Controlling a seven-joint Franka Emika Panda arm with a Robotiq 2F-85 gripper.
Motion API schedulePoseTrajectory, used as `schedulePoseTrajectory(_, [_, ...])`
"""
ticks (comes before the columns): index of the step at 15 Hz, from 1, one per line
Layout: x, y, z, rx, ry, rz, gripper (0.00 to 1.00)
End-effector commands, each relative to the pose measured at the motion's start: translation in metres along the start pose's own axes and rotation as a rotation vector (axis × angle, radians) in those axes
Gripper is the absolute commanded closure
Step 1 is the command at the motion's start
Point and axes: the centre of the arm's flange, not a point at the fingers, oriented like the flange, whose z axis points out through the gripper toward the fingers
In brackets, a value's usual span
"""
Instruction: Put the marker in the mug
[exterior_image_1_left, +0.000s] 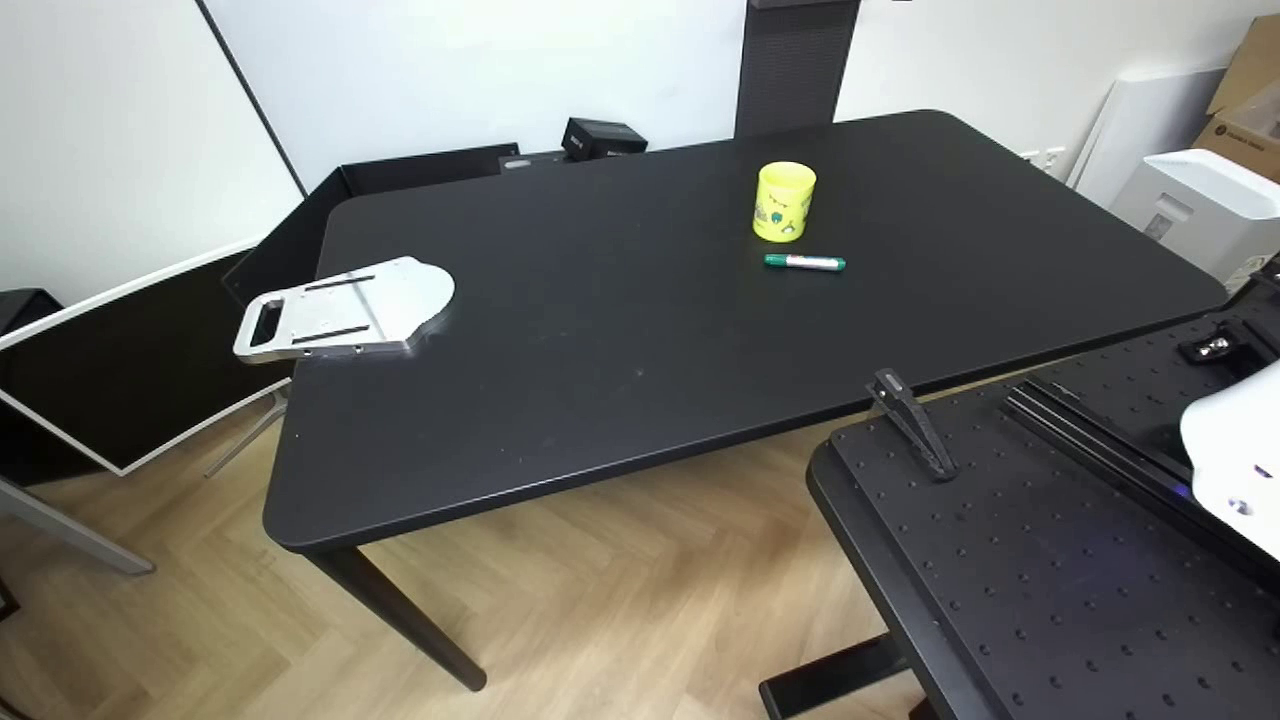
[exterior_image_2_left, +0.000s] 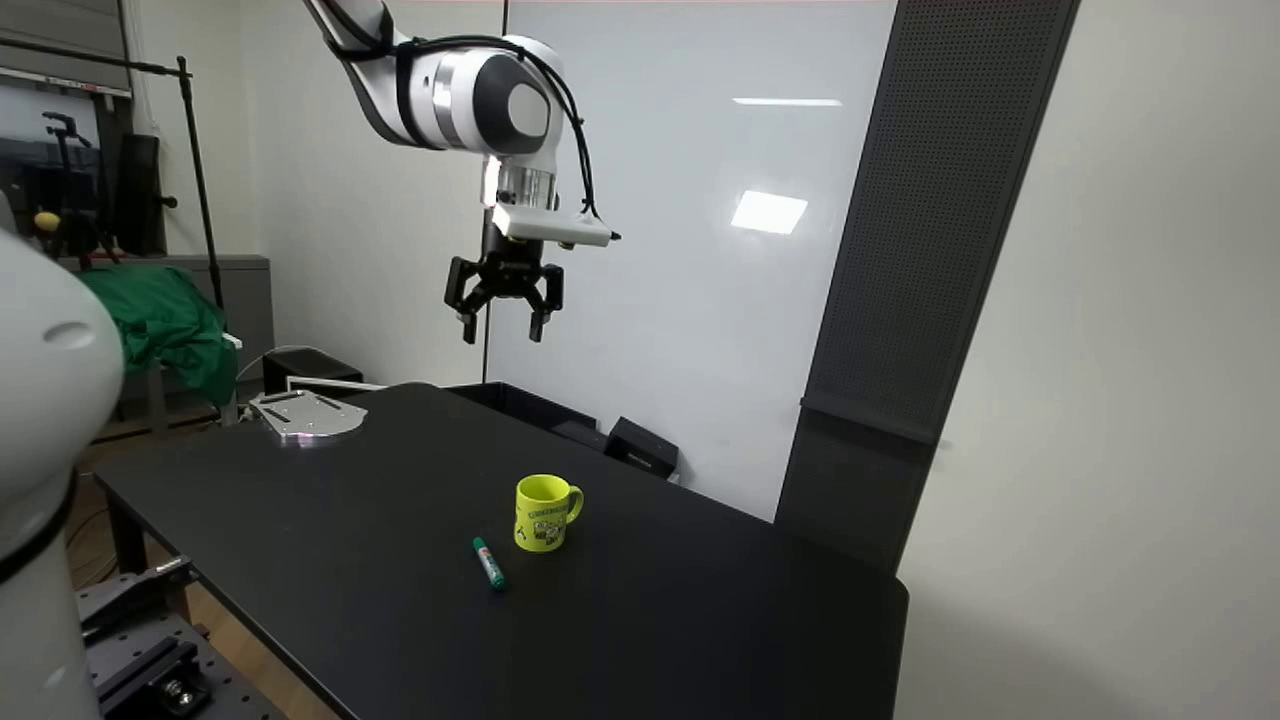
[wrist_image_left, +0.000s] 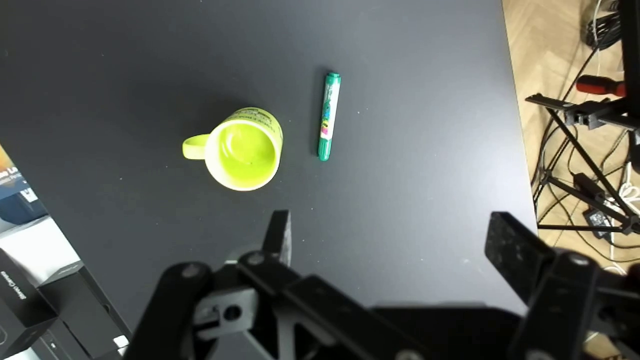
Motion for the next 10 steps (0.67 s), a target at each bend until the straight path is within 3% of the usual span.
schedulePoseTrajectory(1, [0.0,0.008,0.003,-0.016,-0.003,0.021,0.0])
schedulePoseTrajectory(10, [-0.003,0.033,0.031,-0.065,-0.005,0.038,0.0])
